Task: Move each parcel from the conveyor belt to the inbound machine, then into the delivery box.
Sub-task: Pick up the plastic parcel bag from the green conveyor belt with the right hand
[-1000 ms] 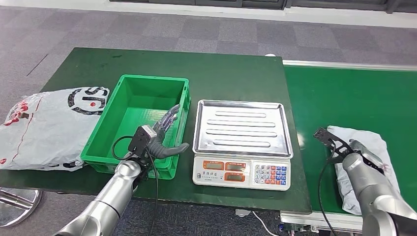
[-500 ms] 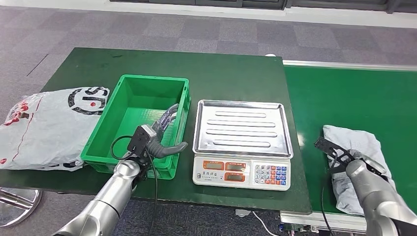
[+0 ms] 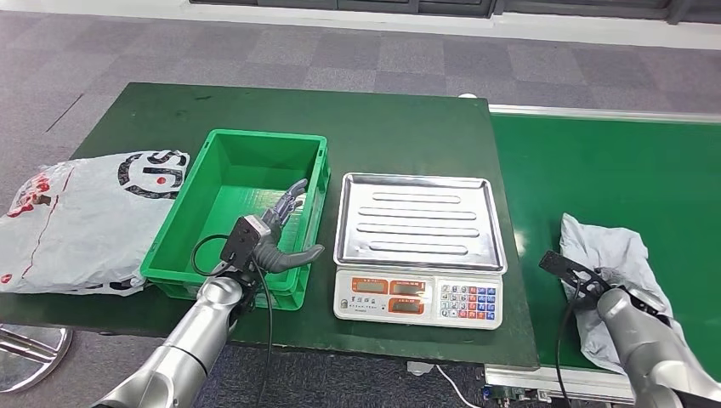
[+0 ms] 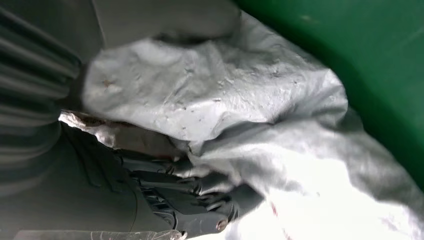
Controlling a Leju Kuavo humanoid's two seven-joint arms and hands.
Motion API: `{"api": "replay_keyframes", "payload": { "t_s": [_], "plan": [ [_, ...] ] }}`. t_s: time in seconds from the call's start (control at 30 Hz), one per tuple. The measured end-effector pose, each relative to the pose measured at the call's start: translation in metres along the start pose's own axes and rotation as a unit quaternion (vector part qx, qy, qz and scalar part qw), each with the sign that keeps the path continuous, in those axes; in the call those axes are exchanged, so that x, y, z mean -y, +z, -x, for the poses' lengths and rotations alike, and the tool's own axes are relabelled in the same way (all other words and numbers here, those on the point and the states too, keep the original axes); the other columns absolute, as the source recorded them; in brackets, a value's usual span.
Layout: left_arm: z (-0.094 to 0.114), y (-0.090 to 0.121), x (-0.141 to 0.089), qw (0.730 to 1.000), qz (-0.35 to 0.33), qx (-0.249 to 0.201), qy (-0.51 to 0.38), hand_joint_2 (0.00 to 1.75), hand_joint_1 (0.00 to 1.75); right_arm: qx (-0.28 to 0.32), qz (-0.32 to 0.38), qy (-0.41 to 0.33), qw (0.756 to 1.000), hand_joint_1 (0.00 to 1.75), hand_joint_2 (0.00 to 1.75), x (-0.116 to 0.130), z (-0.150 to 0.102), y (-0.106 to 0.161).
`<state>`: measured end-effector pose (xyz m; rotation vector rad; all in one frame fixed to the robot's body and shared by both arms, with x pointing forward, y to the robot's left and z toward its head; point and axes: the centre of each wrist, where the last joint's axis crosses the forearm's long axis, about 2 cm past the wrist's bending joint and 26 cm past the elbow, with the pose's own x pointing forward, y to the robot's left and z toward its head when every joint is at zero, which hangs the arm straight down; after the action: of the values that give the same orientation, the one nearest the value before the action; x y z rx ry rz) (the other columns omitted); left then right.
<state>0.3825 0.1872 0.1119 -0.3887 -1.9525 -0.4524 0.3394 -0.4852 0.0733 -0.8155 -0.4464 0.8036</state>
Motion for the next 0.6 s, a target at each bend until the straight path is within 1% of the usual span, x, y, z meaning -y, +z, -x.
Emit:
{"api": "replay_keyframes", "payload": {
  "t_s": [0.23,0.4,0.6],
  "plan": [
    [0.0,0.001,0.0,1.0,-0.001,0.0,0.0,1.75,0.0,0.018,0.033,-0.002,0.999,1.75,1.75,0.007,-0.003,0.001],
    [0.0,0.002,0.0,1.0,-0.001,0.0,0.001,1.75,0.0,0.028,0.042,-0.004,0.999,1.75,1.75,0.007,-0.006,0.002],
    [0.0,0.004,0.0,1.0,-0.007,0.003,0.002,1.75,0.0,0.062,0.079,-0.014,0.995,1.75,1.75,0.008,-0.012,0.004]
  ]
}}
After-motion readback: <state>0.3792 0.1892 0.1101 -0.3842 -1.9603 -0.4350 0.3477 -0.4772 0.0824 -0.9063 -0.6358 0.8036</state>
